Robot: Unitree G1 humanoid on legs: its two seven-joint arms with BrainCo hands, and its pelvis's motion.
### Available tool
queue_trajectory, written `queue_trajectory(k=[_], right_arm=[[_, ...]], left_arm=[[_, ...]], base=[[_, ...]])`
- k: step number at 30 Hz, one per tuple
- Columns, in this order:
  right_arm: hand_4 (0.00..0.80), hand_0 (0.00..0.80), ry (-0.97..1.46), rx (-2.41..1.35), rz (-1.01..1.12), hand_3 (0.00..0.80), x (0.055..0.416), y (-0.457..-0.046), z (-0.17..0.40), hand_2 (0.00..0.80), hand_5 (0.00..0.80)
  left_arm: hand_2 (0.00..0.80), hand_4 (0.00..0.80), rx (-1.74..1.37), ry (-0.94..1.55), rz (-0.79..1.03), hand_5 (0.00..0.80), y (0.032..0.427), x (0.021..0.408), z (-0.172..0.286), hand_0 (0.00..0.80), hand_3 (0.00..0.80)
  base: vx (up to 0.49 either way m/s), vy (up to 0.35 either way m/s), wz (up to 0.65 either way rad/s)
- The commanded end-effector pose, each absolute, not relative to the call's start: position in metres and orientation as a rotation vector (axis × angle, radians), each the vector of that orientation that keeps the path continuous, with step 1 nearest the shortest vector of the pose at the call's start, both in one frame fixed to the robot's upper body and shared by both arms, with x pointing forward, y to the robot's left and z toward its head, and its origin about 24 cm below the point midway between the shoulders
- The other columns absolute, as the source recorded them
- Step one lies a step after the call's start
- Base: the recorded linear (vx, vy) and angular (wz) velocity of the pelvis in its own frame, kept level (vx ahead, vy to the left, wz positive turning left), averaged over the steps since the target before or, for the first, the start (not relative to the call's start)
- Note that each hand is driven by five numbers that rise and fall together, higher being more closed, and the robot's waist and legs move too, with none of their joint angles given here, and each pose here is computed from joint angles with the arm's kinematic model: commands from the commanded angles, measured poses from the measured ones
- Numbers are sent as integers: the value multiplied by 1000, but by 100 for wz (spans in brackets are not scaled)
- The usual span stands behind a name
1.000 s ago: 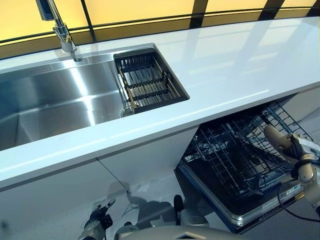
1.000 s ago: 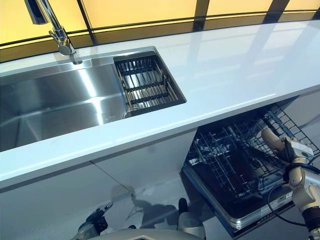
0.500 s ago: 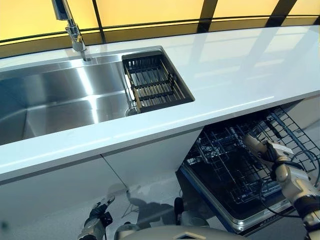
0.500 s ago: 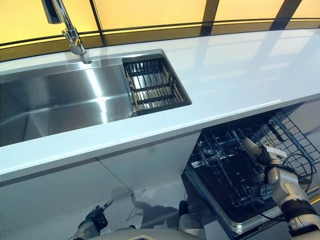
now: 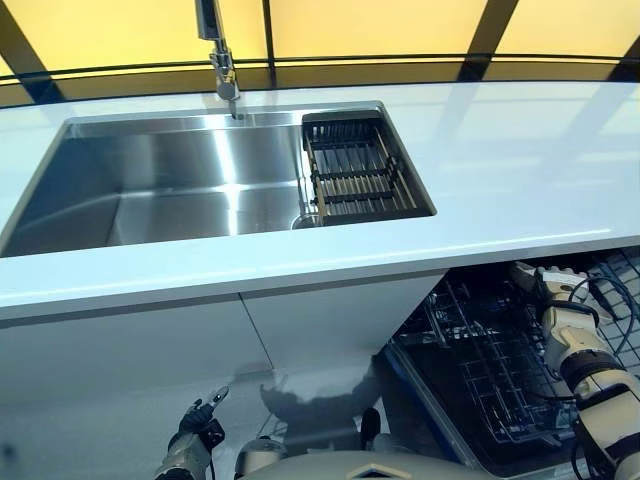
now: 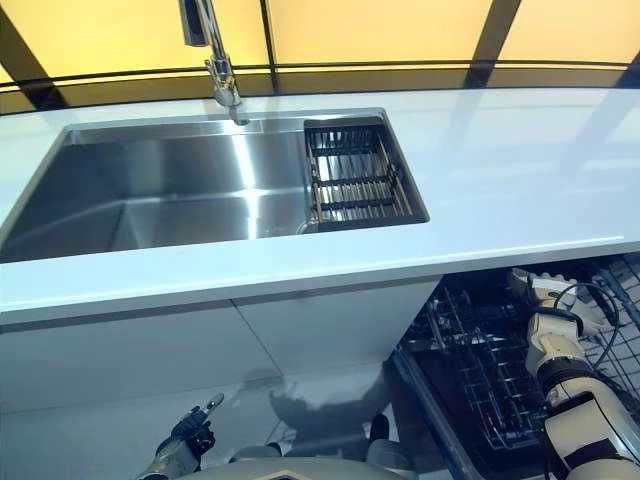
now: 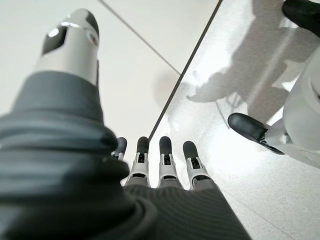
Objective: Take plates into dishwasher
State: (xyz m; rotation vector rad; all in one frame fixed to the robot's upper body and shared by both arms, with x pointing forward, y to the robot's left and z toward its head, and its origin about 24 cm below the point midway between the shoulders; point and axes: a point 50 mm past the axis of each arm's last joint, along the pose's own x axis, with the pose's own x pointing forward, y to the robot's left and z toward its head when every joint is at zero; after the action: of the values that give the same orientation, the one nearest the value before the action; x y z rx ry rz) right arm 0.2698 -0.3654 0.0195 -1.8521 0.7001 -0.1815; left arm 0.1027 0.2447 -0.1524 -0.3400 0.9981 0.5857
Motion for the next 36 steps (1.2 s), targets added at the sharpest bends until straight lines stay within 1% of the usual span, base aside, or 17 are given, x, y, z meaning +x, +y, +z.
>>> queue_trajectory(k=[1,10,14,17,25,36], right_arm=[[800,800,639,-2047,-319,800,303,-367,64,800,800],[800,800,801,-2051,-87,800,302,-352,37,800,800],[800,800,844,-2039,-32,800,299,-345,24,800,800],[800,800,876,-2019,-23,800,299,-342,21,800,800],[800,800,1028,-1764,-8,800,296,-338,10,800,800],[800,800,1156,-1773,40,800,292,-340,6,800,800]], left_arm=[[0,0,-299,902,534,0,250,135,-140,0,0],[0,0,-305,900,554,0,254,134,-140,0,0],[0,0,-304,897,544,0,253,137,-139,0,0],[0,0,-299,897,529,0,253,138,-139,0,0],[0,0,-344,849,535,0,250,146,-135,0,0],[0,0,-415,756,587,0,257,157,-127,0,0]], base=[[11,-10,21],[8,1,3],[16,0,5],[8,-7,5],[3,-2,2],[-44,0,3]])
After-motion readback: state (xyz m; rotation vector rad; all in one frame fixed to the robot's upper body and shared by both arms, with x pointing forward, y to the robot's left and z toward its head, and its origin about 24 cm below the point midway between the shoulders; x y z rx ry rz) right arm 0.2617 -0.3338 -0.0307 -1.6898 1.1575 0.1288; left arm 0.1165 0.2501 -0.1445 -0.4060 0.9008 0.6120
